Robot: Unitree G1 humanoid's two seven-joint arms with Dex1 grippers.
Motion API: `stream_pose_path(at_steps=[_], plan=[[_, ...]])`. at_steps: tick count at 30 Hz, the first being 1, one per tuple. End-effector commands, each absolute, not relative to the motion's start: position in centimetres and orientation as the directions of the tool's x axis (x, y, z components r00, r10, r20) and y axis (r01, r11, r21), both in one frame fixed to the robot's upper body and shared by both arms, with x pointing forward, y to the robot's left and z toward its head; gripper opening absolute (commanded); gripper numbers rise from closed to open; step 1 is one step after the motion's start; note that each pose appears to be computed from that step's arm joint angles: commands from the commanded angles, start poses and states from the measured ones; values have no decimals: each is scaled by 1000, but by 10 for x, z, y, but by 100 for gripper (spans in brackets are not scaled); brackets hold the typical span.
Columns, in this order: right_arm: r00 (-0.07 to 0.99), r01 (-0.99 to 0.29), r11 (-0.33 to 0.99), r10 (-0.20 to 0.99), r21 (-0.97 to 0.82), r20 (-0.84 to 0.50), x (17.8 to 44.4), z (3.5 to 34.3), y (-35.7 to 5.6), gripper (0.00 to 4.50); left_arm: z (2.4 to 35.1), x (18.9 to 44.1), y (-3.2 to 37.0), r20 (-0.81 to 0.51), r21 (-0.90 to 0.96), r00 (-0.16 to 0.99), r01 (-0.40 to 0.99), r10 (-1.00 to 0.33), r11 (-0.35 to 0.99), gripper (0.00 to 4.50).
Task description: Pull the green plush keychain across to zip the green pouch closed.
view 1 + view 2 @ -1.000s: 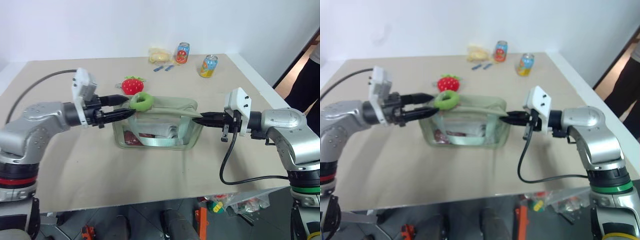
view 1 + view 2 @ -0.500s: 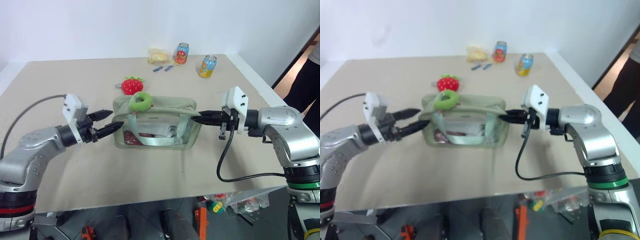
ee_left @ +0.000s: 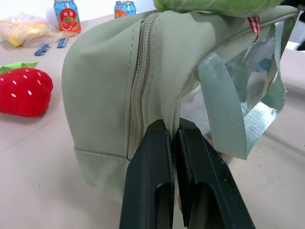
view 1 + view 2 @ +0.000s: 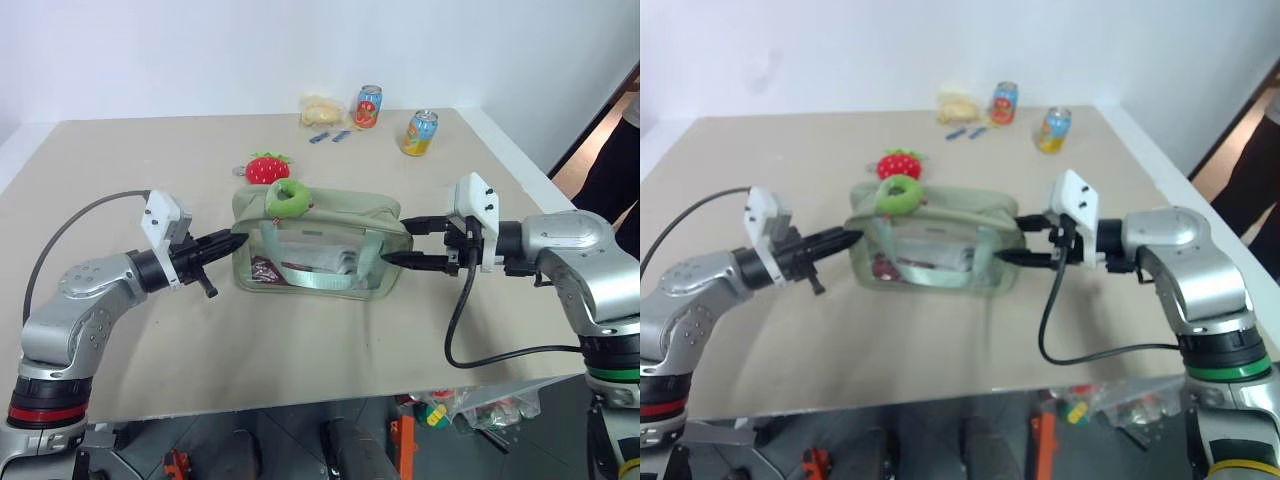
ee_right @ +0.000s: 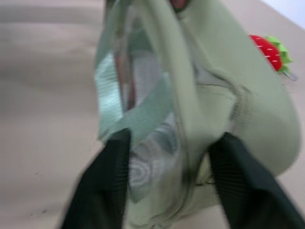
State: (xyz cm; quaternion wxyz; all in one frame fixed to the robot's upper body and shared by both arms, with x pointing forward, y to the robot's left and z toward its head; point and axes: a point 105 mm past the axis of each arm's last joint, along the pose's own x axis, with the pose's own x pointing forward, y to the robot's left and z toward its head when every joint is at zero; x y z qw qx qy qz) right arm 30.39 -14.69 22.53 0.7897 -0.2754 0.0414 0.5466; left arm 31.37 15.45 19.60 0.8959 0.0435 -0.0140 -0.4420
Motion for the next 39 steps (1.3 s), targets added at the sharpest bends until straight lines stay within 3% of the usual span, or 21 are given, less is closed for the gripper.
stream_pose_path(at_steps=[1,2,7,19,24,25,32,33,34,39], plan=[[385,-861,199,856,-468,-344,292,256,-136,417,205,312,148,11,123,576,811,-818,572,0],[385,-852,200,865,-483,-321,291,267,-129,448,205,312,147,9,121,574,812,-819,571,0],[371,-792,171,897,-586,-241,291,295,-93,448,202,312,145,9,109,572,815,-820,569,0],[306,-762,166,944,-626,-122,303,296,-30,448,195,313,140,14,95,610,788,-792,609,0],[317,-765,170,939,-621,-134,309,288,-30,308,194,312,141,17,92,620,780,-785,618,0],[328,-758,166,933,-630,-149,312,283,-31,254,194,312,141,16,92,622,779,-783,621,0],[345,-732,136,919,-668,-191,317,269,-34,17,196,313,142,23,87,629,773,-777,629,0],[336,-740,138,924,-658,-184,315,272,-34,4,196,313,142,24,86,629,773,-777,628,0],[330,-746,140,927,-651,-178,314,274,-34,4,196,313,142,24,86,629,773,-777,628,0],[322,-713,138,935,-687,-146,310,283,-33,155,196,313,142,18,85,627,775,-779,626,0]])
